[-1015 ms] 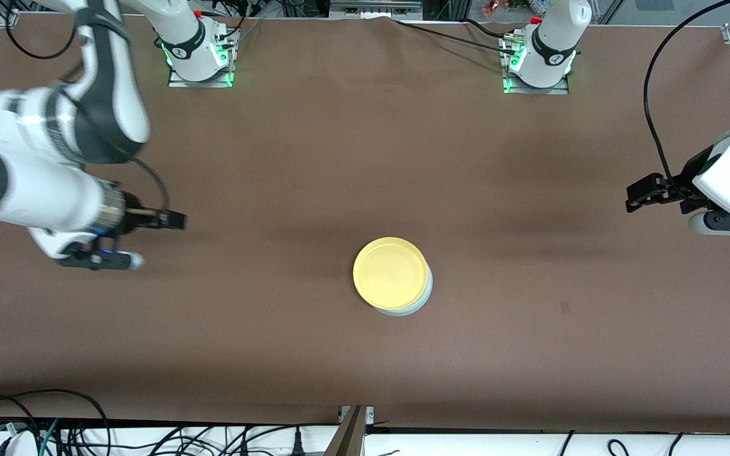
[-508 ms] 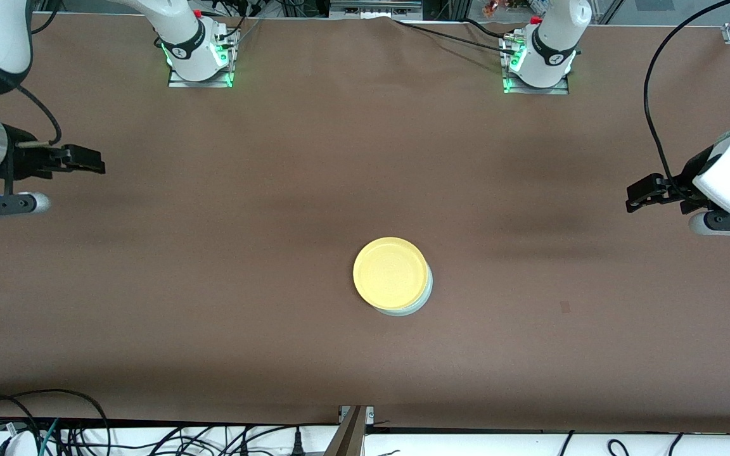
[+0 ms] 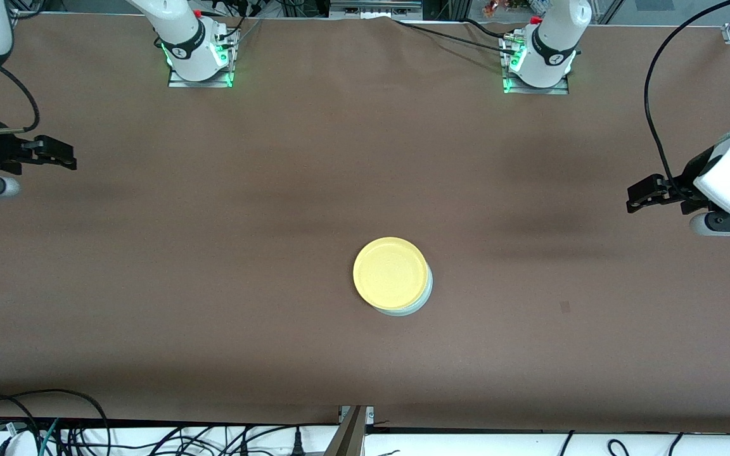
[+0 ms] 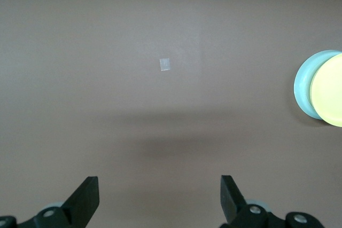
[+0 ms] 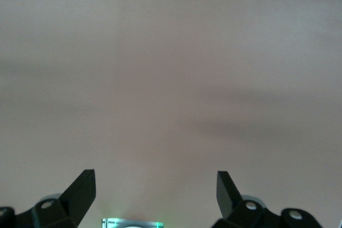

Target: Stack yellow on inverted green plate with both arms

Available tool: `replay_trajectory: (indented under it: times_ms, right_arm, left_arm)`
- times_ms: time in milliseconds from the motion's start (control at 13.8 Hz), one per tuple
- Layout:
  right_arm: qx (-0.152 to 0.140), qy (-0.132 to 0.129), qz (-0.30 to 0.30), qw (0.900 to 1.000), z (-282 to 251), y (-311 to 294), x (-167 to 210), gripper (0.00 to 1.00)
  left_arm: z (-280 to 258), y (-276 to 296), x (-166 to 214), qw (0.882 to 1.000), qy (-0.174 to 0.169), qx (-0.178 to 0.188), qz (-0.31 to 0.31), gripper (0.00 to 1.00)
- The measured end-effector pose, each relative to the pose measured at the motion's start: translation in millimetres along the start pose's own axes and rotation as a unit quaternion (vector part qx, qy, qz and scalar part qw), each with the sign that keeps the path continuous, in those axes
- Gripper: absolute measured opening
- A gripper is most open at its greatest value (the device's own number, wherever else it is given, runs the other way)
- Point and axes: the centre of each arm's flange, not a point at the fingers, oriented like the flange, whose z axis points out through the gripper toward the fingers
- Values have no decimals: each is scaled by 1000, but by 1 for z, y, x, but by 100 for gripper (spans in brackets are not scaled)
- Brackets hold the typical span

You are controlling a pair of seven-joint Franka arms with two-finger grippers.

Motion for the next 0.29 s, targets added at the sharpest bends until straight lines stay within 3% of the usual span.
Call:
replay_trajectory:
  times_ms: [290]
  right_arm:
    - [9, 3, 17, 1000, -4, 17, -21, 100]
  left_arm:
    - [0, 0, 0, 1000, 0, 0, 0, 100]
